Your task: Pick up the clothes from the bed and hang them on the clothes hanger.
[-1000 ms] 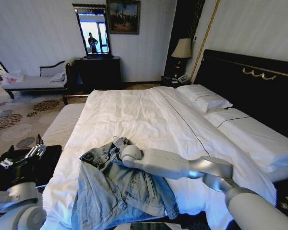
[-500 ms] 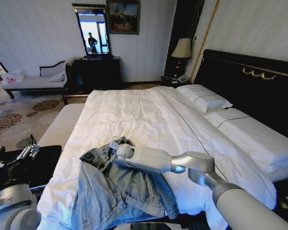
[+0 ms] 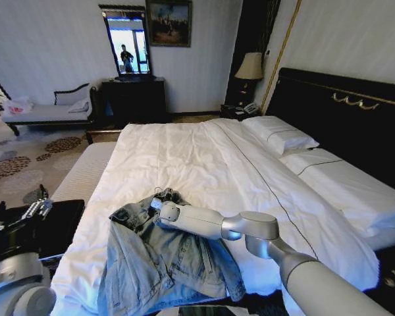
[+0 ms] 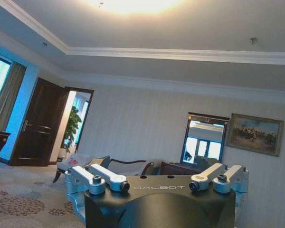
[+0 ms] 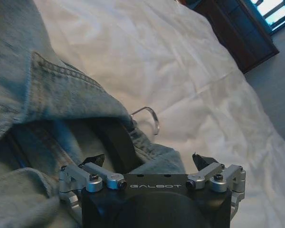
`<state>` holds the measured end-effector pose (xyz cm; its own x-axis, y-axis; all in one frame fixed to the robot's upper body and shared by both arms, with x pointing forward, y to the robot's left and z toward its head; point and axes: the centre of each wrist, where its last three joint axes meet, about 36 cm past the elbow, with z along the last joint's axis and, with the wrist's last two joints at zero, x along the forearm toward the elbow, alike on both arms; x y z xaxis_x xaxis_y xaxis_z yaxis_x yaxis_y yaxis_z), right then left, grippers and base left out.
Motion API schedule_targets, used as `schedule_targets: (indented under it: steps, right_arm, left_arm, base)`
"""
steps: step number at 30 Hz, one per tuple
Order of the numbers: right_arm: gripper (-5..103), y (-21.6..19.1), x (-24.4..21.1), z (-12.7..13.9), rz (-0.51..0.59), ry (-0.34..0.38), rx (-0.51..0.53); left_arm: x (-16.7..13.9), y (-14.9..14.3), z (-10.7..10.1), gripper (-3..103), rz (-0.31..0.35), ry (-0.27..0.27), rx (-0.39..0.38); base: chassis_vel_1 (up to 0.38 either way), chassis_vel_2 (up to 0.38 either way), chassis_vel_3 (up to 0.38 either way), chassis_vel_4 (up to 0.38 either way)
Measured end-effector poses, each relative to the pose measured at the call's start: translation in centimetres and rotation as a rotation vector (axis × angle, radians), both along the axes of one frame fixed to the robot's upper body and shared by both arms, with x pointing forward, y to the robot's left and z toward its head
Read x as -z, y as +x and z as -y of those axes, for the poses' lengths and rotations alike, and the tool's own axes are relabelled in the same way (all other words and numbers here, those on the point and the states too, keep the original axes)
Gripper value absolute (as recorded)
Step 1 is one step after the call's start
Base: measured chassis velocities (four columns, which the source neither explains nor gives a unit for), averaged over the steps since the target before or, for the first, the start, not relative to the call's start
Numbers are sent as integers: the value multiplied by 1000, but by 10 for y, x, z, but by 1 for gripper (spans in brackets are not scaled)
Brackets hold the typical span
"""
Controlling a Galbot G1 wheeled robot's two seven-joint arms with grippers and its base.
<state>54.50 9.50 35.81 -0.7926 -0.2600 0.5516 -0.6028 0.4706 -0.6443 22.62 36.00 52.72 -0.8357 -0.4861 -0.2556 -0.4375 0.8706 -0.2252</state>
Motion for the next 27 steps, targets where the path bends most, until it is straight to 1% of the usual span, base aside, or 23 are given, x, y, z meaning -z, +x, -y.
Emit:
schedule_targets:
  steps: [2,5,7,8,10,12,13,16,18,19,21,27]
  right_arm:
    - [100,-4,-2,-4,-24,2,3]
    - [100,-6,-2,-8,-40,-19,15]
    - [100,-7,-1,-10,-51,-51,25]
    - [100,-7,-1,-10,-51,-51,25]
    - [100,3,9,-1,-45,-104,61]
    - [100,11,17,8,-37,-134,81]
    - [100,11,17,8,-37,-134,81]
    - [100,30,32,29,-7,-182,104]
    - [100,32,34,32,-1,-187,106]
    - [100,41,42,44,23,-190,110]
    - [100,46,49,53,41,-178,108]
    - [100,48,52,57,60,-155,95]
  left_arm:
    - [1,1,0,100,0,-3,1]
    - [2,2,0,100,1,-7,3]
    - [2,3,0,100,3,-9,3]
    - [2,3,0,100,3,-9,3]
    - [3,4,0,100,2,-11,2]
    - [4,4,-2,100,2,-13,-1]
    - [4,4,-2,100,2,-13,-1]
    - [6,3,-6,100,3,-17,-8]
    - [6,3,-6,100,3,-17,-9]
    - [6,3,-8,100,5,-19,-11]
    - [7,4,-9,100,5,-22,-12]
    - [9,6,-10,100,7,-26,-9]
  base:
    - [0,0,0,0]
    - [0,0,0,0]
    - [0,0,0,0]
    - [0,0,0,0]
    - [0,0,0,0]
    - [0,0,0,0]
    - [0,0,0,0]
    - [0,0,0,0]
    - [0,0,0,0]
    - [0,0,0,0]
    - [0,0,0,0]
    - [0,0,0,0]
